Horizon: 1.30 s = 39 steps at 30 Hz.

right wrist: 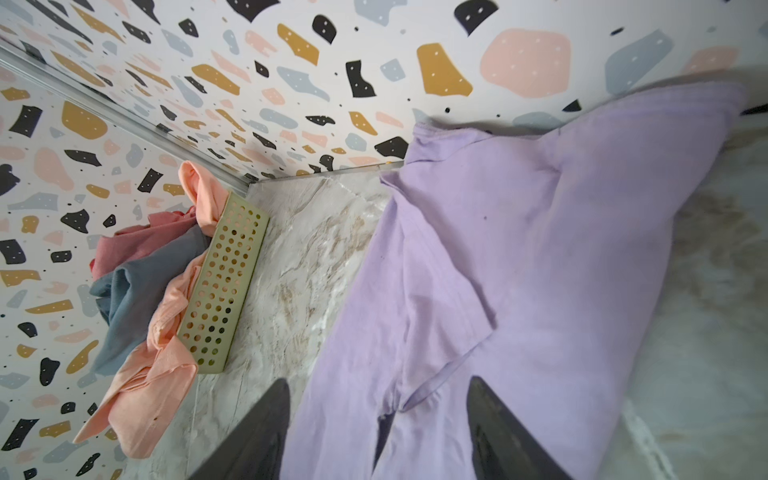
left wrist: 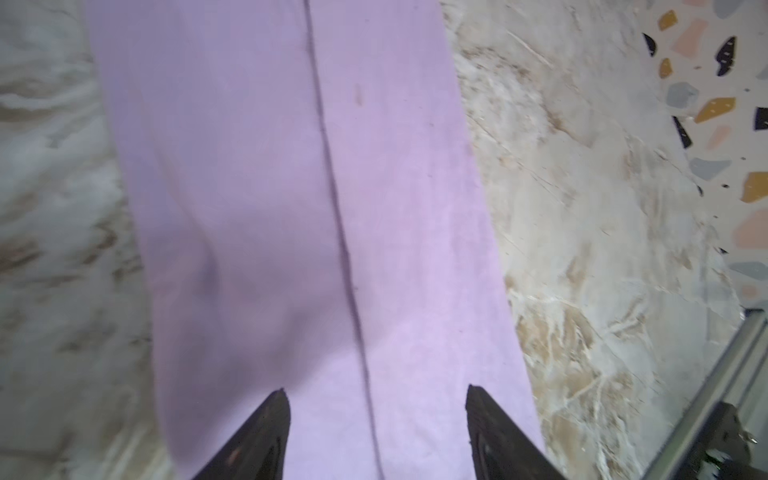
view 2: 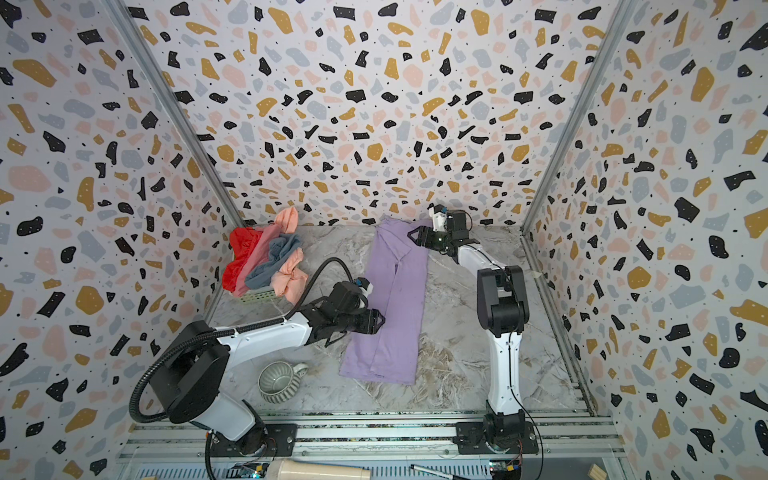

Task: Fold and stack the t-shirts
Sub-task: 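Swing the folded strip lengthwise toward the robot with both grippers, then grasp the strip's near end corners with both grippers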

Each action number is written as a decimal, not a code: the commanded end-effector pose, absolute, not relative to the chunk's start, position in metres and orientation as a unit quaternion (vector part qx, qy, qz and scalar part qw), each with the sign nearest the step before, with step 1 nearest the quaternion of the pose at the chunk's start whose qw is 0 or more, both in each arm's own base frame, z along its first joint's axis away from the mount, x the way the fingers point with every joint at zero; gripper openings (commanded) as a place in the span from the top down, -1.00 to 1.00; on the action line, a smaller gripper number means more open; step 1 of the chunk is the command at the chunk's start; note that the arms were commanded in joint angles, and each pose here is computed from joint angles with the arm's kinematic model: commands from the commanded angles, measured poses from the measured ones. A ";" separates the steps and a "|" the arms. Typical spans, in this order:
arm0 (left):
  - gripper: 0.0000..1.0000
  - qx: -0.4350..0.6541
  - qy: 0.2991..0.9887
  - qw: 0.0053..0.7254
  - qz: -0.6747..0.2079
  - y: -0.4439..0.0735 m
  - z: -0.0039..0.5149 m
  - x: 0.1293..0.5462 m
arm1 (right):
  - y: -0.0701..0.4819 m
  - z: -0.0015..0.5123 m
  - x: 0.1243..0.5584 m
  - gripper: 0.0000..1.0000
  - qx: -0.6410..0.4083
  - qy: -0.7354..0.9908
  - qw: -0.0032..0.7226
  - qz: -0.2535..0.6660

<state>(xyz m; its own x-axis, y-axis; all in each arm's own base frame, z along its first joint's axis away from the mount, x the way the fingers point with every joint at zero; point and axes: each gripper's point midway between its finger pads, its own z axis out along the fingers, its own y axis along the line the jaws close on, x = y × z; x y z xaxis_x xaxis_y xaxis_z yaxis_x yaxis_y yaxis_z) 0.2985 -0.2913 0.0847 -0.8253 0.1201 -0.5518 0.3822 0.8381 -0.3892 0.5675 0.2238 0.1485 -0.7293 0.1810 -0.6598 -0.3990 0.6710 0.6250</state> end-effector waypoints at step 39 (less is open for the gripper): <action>-0.39 0.120 0.915 0.216 -0.318 -0.257 0.089 0.184 | 0.190 0.136 0.346 -0.37 -0.040 0.910 0.270 0.312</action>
